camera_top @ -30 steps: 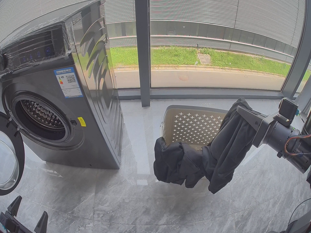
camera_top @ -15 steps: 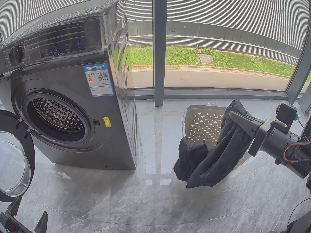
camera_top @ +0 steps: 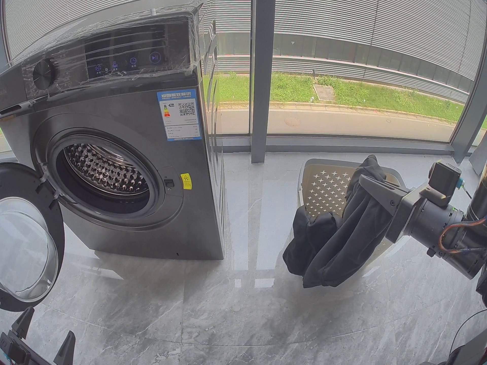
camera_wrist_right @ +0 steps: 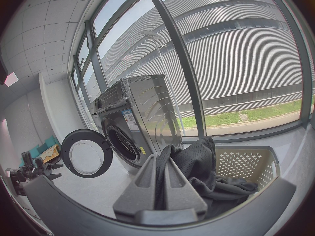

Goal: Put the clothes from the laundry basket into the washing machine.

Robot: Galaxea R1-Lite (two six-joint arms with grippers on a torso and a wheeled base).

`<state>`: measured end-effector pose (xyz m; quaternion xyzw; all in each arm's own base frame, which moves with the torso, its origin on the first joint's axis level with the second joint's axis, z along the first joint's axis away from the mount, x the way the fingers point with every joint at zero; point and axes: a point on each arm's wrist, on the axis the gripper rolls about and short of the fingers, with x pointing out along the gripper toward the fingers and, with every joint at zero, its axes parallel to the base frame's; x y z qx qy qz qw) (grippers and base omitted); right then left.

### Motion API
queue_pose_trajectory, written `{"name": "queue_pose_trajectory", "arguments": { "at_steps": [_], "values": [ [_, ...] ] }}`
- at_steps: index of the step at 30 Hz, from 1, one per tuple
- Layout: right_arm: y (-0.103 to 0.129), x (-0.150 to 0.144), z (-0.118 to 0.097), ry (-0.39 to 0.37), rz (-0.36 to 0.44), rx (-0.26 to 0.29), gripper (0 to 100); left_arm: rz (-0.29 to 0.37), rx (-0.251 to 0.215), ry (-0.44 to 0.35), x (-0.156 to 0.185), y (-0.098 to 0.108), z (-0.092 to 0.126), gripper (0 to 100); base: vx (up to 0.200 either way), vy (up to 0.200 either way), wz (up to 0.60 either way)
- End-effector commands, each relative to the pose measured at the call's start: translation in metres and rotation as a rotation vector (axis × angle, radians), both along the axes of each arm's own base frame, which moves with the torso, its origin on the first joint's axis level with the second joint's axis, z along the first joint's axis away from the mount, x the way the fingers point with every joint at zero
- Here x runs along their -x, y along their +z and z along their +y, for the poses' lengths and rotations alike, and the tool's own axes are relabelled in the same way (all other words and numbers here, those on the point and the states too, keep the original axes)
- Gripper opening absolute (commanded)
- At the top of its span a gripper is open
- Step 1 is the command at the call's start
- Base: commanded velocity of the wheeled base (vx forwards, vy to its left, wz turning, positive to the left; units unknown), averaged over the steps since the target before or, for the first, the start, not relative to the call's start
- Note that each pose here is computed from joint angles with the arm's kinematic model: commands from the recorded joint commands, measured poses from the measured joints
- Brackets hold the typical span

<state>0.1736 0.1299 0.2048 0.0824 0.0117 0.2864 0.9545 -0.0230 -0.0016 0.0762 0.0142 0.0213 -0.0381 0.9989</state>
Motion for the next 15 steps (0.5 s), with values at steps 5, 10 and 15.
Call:
{"name": "queue_pose_trajectory", "arguments": {
  "at_steps": [5, 10, 15],
  "values": [
    [-0.008, -0.01, 0.002, -0.096, 0.03, 0.025, 0, -0.001, 0.001, 0.0, 0.0, -0.005, 0.0, 100, -0.2, 0.0, 0.0],
    [-0.003, -0.014, 0.001, -0.184, 0.026, 0.02, 0, -0.001, 0.002, 0.0, 0.0, -0.005, 0.0, 100, 0.0, 0.0, 0.0],
    [-0.001, -0.023, 0.0, -0.276, 0.024, 0.011, 0, -0.001, 0.002, 0.0, 0.0, -0.005, 0.0, 100, 0.0, 0.0, 0.0]
  ]
}}
